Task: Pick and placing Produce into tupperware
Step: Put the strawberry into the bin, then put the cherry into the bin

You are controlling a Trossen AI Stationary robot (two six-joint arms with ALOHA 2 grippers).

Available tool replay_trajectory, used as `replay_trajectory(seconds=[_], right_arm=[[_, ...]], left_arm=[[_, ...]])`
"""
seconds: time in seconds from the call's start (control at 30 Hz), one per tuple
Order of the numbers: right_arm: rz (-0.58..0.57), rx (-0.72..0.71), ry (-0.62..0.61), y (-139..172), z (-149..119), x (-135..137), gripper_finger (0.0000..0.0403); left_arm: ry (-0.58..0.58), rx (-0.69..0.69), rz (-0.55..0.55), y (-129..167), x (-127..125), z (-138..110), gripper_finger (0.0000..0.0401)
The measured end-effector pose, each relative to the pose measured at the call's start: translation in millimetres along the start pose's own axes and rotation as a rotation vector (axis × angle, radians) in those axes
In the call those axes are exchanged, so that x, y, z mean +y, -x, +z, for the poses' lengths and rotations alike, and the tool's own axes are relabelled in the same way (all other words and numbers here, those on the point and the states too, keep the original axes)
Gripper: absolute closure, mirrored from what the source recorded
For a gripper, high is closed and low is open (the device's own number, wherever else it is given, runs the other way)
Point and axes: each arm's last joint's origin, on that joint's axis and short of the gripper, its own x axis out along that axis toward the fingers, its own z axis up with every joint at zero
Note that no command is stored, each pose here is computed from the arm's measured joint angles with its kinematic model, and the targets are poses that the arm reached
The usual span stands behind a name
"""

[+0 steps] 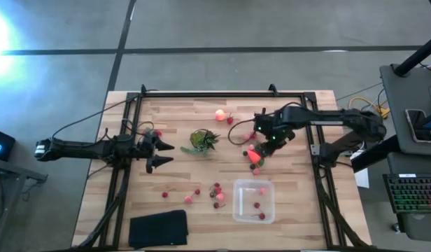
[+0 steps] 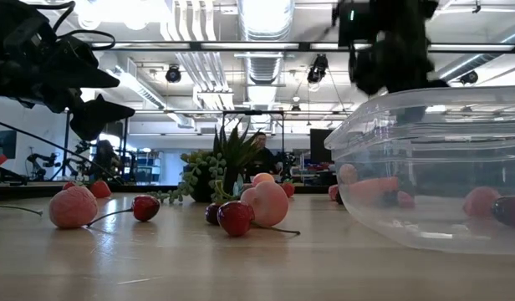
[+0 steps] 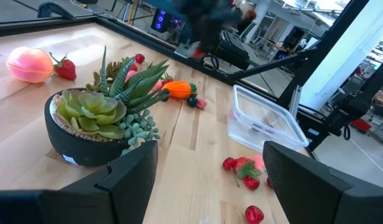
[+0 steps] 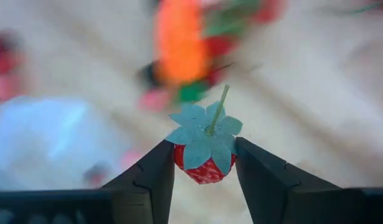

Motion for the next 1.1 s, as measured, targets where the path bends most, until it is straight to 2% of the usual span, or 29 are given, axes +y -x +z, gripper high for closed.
replay_trajectory(seconds=[0.1, 0.23, 0.5, 0.63, 0.83, 0.97, 1.1], right_arm=[[0.082, -0.002, 0.021, 18.2, -22.4, 27.9, 0.0253], [0.12, 0.025, 0.035, 25.4, -55.1, 62.6, 0.0253], [0.057, 0.124, 0.047, -9.5, -106.4, 119.8, 0.0253], [0.029, 0.14, 0.039, -39.0, -113.5, 140.7, 0.0253], [-0.101, 0.104, 0.014, -76.9, -110.7, 152.2, 0.0249], [-0.149, 0.119, -0.007, -89.0, -108.3, 157.1, 0.0226], [-0.158, 0.127, 0.001, -86.9, -108.3, 159.6, 0.0189]], left_arm=[[0.0, 0.0, -0.001, 0.0, 0.0, 0.0, 0.0125], [0.0, -0.001, 0.0, 0.0, 0.0, 0.1, 0.0125], [0.0, -0.001, -0.001, 0.0, -0.1, 0.1, 0.0125], [0.0, 0.0, 0.0, 0.0, -0.1, 0.0, 0.0125], [0.0, 0.0, 0.0, 0.0, 0.0, 0.0, 0.0125], [0.0, 0.0, -0.001, 0.0, -0.1, 0.0, 0.0125], [0.0, -0.001, -0.001, 0.0, -0.1, 0.0, 0.0125]])
